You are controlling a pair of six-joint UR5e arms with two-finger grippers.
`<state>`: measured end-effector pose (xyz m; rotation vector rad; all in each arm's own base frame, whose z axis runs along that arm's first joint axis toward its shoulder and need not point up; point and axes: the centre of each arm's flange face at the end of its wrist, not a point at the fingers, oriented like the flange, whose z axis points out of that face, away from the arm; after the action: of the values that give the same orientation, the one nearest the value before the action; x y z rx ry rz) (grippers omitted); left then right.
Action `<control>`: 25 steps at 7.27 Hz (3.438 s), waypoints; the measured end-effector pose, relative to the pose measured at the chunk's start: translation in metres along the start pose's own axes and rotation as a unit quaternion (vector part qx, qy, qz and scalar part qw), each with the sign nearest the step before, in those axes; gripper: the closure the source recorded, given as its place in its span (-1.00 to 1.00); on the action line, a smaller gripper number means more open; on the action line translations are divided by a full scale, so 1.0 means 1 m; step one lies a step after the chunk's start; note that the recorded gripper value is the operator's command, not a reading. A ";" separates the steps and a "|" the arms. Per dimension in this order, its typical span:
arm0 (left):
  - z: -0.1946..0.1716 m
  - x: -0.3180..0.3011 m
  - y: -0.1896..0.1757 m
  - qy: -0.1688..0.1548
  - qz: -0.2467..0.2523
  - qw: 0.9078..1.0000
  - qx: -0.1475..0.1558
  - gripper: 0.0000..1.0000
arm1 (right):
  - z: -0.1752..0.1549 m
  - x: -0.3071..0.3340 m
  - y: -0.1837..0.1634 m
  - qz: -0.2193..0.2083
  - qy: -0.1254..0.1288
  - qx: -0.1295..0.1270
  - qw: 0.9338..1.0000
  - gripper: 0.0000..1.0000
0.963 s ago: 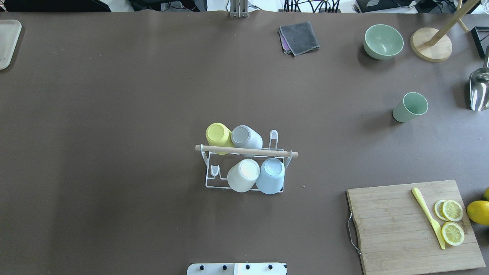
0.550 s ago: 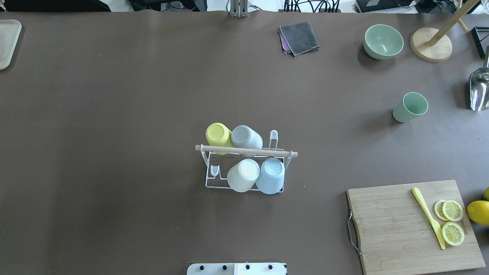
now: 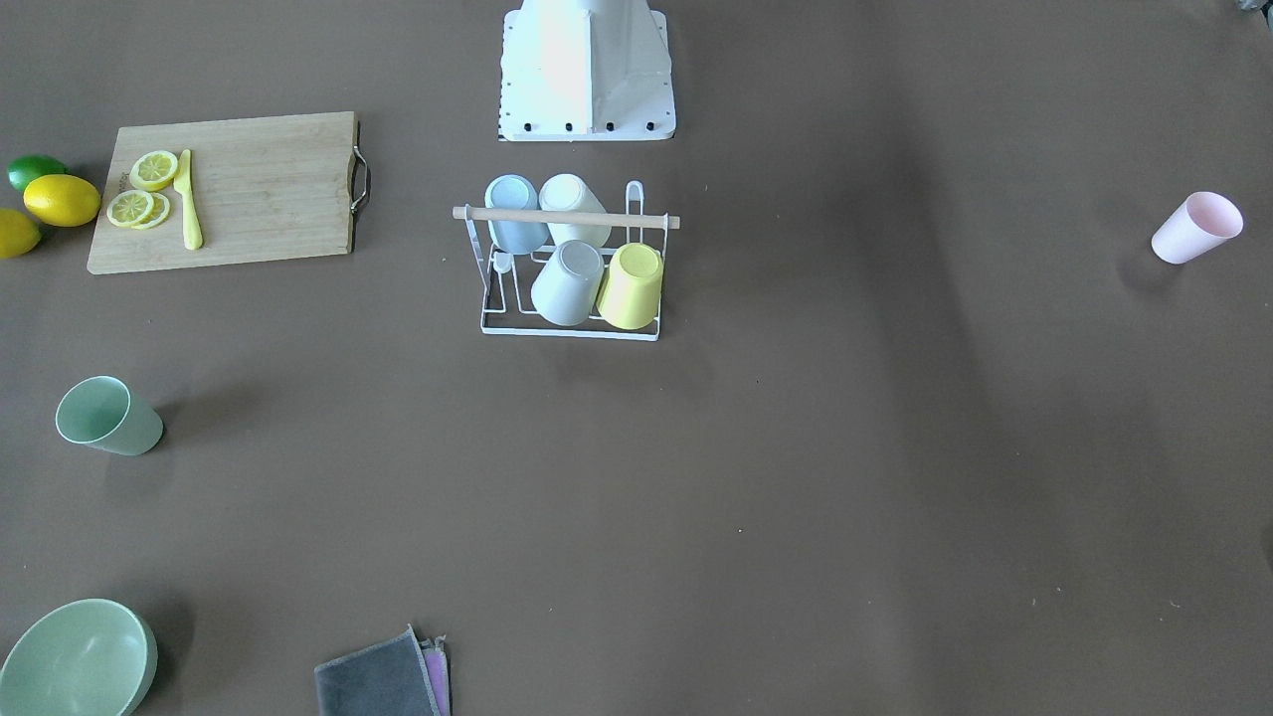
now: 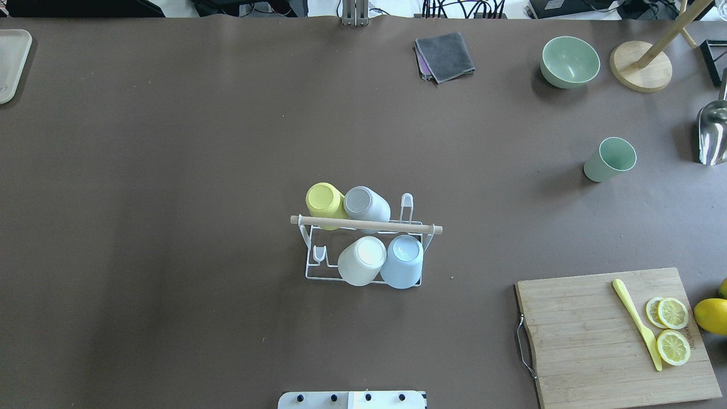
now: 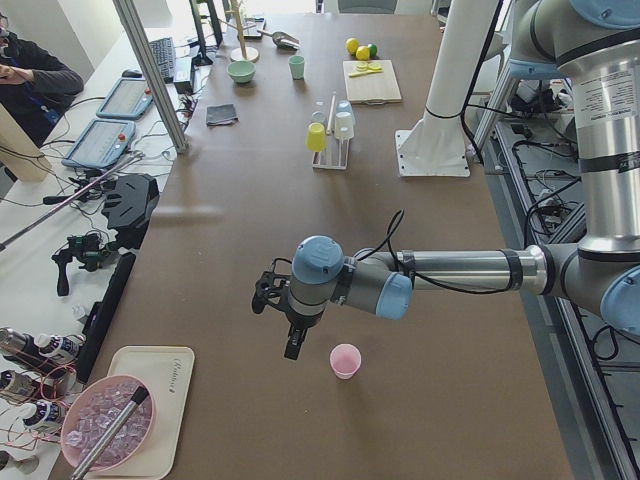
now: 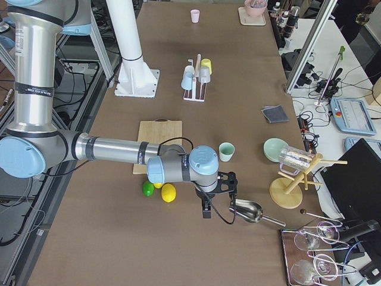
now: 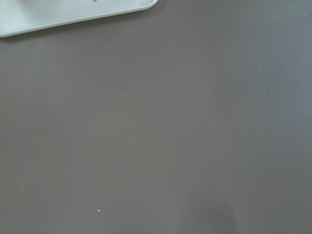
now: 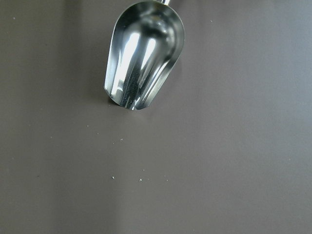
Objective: Place cup on cup holder
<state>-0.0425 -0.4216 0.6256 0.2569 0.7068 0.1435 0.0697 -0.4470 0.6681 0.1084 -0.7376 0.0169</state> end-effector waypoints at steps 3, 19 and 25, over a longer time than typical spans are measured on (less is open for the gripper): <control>0.001 0.074 -0.035 -0.059 0.047 0.995 -0.066 -0.97 | 0.019 -0.046 -0.012 -0.037 -0.021 -0.024 0.999 -0.93; 0.133 0.201 -0.017 -0.232 0.478 0.754 -0.386 -0.99 | 0.039 -0.448 -0.150 -0.312 0.159 -0.211 0.913 -1.00; 0.177 0.218 0.022 -0.204 0.534 0.693 -0.440 -0.98 | 0.083 -0.460 -0.163 -0.412 0.176 -0.261 0.855 -0.98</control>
<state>0.2373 -0.3861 0.6257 -0.2702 -0.1050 1.4751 -0.3177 -0.6072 0.4050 -0.1055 -0.2591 -0.9630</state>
